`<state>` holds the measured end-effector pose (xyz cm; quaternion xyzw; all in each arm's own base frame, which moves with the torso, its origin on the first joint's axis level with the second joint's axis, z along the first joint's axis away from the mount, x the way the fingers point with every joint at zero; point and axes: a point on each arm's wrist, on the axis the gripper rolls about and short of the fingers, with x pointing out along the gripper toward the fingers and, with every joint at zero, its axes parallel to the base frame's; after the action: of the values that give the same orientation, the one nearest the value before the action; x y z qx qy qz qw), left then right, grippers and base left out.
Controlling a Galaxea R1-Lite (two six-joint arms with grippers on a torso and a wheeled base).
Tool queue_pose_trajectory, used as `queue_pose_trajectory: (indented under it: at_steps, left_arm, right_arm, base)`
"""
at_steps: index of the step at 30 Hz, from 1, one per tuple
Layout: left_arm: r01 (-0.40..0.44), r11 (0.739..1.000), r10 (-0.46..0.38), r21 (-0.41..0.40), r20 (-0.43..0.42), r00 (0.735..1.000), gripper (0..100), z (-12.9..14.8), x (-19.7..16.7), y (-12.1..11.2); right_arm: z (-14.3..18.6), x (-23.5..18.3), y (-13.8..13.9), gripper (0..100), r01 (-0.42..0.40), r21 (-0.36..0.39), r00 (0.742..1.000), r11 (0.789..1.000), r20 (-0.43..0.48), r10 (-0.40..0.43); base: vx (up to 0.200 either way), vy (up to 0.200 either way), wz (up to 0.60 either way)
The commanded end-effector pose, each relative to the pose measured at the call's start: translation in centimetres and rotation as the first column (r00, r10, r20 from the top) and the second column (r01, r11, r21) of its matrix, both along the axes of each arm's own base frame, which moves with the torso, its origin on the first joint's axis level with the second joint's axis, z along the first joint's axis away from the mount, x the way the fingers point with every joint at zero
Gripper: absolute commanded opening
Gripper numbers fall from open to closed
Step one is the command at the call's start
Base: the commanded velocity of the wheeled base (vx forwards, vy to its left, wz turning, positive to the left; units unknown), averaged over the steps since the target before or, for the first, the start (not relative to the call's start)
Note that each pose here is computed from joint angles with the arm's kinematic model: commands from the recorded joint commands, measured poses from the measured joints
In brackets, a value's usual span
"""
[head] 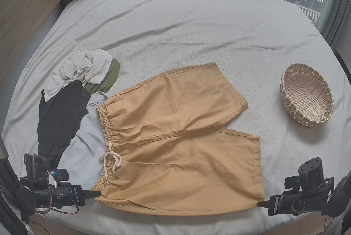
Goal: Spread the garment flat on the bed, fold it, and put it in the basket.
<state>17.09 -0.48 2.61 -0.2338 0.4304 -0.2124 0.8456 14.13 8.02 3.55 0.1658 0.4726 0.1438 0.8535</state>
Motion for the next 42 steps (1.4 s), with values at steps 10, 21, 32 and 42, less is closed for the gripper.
queue_pose_trajectory:
  at_steps: [10, 21, 32, 42]
  left_arm:
    - [0.072, 0.996, -0.069, 0.052, -0.061, 0.996, 0, 1.0, -3.5, 0.1]
    - [0.08, 0.997, -0.078, -0.01, 0.149, 0.986, 0, 3.0, -0.7, -0.1]
    - [-0.064, 0.985, 0.12, -0.161, 0.372, 0.92, 0, 7.5, 4.3, -0.4]
    - [-0.13, 0.964, 0.219, -0.232, 0.417, 0.882, 0, 8.4, 6.3, -0.6]
  right_arm:
    - [0.7, -1.8, -0.4, 0, -0.044, -0.018, 0.999, 0.999, -0.016, 0.044]
    - [5.0, 2.5, 0.4, 0, 0.011, 0.152, 0.957, 0.988, 0.284, -0.054]
    - [11.6, 8.1, 2.3, 0, -0.002, 0.304, 0.845, 0.953, 0.509, -0.16]
    - [13.5, 12.5, 2.5, 0, 0.016, 0.336, 0.794, 0.942, 0.568, -0.216]
  base:
    - [0.0, 0.0, 0.0]
    - [0.0, 0.0, 0.0]
    - [0.0, 0.0, 0.0]
    - [0.0, 0.0, 0.0]
